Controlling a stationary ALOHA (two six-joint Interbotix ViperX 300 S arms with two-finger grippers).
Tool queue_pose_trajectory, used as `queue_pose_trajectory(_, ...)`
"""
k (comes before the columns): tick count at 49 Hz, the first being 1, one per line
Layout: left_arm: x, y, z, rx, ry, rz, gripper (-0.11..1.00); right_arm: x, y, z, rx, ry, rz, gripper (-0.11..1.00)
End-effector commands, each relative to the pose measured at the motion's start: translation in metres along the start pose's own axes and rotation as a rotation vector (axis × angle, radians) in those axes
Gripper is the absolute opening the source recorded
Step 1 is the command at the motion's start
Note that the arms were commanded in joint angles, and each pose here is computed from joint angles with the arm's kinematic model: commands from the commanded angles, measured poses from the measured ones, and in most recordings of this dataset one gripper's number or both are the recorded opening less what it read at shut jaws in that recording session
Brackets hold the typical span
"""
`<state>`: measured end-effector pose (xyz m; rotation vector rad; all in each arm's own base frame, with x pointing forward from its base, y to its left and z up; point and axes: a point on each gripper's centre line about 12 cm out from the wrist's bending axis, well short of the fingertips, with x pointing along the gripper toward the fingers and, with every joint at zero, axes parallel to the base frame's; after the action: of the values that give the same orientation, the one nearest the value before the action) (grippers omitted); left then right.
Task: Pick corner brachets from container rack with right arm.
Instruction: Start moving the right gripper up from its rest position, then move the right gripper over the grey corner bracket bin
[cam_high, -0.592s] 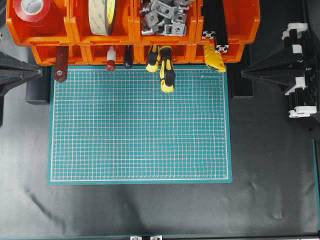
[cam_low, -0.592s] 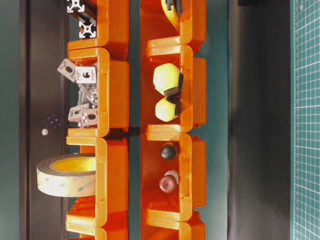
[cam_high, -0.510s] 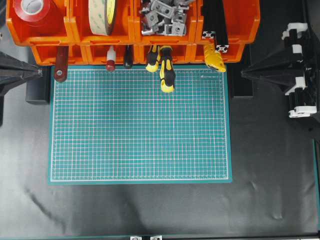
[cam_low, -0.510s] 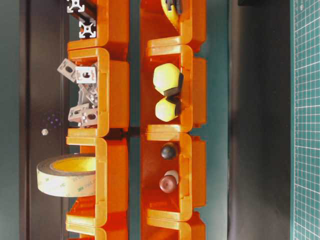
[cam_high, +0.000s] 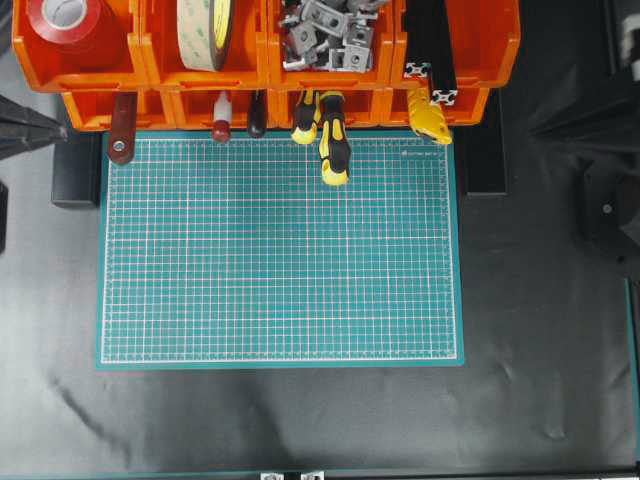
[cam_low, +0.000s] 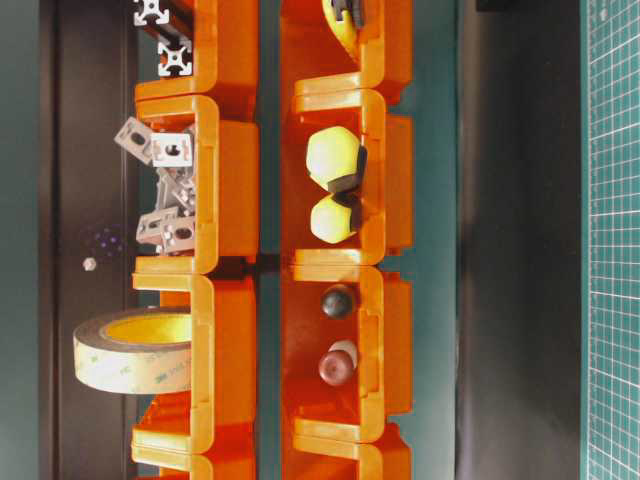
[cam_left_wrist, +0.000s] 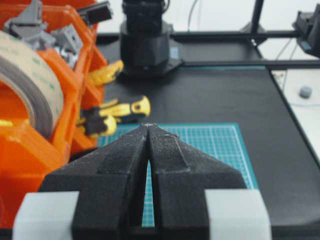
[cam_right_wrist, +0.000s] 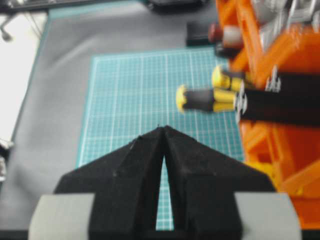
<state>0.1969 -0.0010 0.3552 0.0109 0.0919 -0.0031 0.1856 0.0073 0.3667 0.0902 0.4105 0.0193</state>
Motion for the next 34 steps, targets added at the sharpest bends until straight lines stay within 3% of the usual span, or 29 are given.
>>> queue_pose_trajectory(1,-0.001,0.0,0.019,0.004,-0.02,-0.001,0.0,-0.012,0.002,0.032,-0.004,0.022,-0.009,-0.01)
queue_pose_trajectory(14,-0.001,-0.002,0.022,0.001,0.009,-0.01,0.0,-0.018,0.006,0.096,-0.011,0.255,-0.052,-0.01)
queue_pose_trajectory(22,0.006,-0.004,0.017,0.002,0.037,-0.018,0.0,-0.001,0.0,0.135,-0.047,0.366,-0.126,-0.01)
queue_pose_trajectory(34,0.01,-0.004,0.015,0.002,0.05,-0.02,0.0,0.037,-0.014,0.156,-0.085,0.514,-0.18,-0.01)
